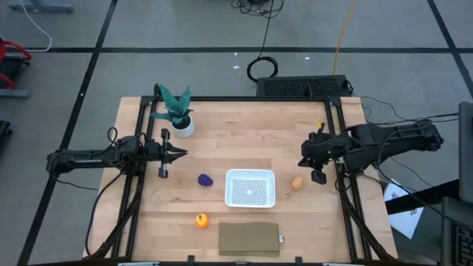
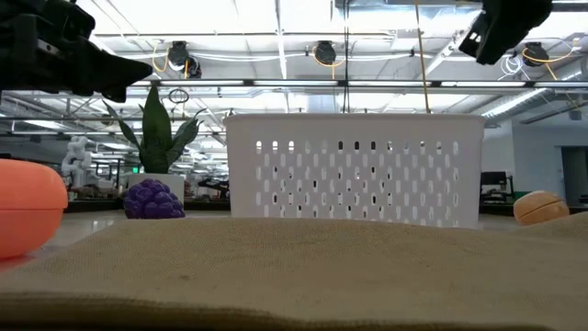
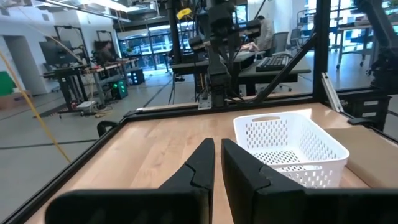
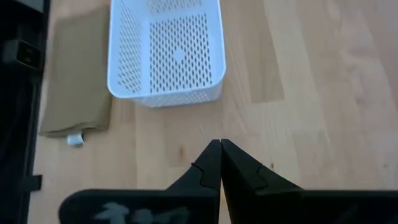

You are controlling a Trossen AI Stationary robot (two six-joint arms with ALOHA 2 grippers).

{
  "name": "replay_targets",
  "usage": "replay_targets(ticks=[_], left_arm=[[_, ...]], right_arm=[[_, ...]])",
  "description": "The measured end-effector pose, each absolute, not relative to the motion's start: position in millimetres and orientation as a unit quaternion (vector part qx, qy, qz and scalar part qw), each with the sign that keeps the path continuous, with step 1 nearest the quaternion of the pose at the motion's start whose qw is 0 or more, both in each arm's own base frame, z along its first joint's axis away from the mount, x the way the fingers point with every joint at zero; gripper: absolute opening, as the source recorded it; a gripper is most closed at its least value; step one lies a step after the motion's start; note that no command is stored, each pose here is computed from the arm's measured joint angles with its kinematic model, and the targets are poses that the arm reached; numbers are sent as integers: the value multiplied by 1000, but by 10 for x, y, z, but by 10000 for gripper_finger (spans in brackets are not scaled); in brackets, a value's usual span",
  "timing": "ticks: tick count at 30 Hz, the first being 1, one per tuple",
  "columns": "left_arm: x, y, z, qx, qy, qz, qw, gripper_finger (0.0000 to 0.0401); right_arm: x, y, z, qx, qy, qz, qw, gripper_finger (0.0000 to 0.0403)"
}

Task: Pick and placing Produce into tupperware
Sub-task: Put the potato into the white basket

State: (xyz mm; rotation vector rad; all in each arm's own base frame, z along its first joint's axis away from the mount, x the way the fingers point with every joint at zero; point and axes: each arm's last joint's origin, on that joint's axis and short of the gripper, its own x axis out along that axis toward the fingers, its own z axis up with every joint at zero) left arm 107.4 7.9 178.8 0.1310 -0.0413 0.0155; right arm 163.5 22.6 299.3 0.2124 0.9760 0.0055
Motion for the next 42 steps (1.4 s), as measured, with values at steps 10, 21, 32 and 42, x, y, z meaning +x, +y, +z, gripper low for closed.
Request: replay_targets(ticks=[10,21,32,42], left_arm=[[1074,81,1785,65,-19,11,998,31],[1074,81,1763,64,-7,10,998,31],[1074,81,1764,67,-8,10,998,31],[1074,81,1765,65,-8,10,998,31]], right_arm=[[1792,259,2833,111,569,-6,815,0],[1919,288,2837,132,615,-12,778,0],[1941,291,2833,131,614,-11,778,0],[1982,296,2846,120,596,4,794,32]])
